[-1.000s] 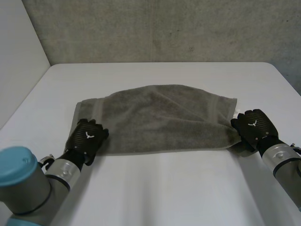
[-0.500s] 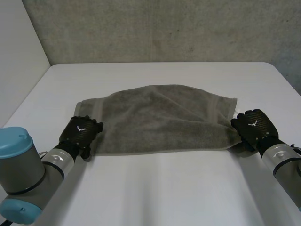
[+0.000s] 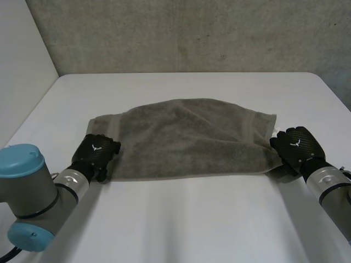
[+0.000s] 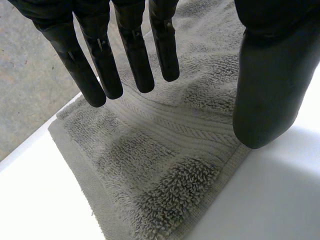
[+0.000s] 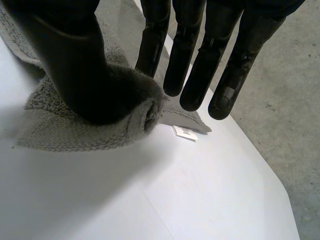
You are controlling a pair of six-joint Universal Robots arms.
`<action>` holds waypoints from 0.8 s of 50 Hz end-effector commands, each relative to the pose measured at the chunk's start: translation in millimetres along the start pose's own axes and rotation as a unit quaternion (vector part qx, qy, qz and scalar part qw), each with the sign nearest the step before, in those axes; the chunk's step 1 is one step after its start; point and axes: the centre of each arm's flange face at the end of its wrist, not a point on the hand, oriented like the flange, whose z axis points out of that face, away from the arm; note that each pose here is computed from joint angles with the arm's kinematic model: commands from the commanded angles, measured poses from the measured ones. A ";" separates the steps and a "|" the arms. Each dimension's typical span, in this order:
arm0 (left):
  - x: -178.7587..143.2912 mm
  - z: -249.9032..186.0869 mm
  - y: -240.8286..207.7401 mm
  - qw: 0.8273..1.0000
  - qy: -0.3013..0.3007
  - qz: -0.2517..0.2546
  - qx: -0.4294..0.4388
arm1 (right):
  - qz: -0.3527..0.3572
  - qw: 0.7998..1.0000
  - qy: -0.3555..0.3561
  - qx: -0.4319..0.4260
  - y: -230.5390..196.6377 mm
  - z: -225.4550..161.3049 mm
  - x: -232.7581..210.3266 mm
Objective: Fold the towel.
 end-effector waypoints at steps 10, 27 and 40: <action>-0.2 6.4 2.9 1.000 0.000 0.000 -0.002 | -0.002 1.000 0.001 0.001 -0.3 0.4 0.4; -3.7 10.2 -1.4 1.000 -0.004 0.002 0.008 | -0.002 1.000 0.001 0.000 -0.1 0.4 0.9; -4.8 10.4 -2.4 1.000 -0.006 0.003 0.011 | 0.003 1.000 0.002 0.000 0.4 0.5 1.7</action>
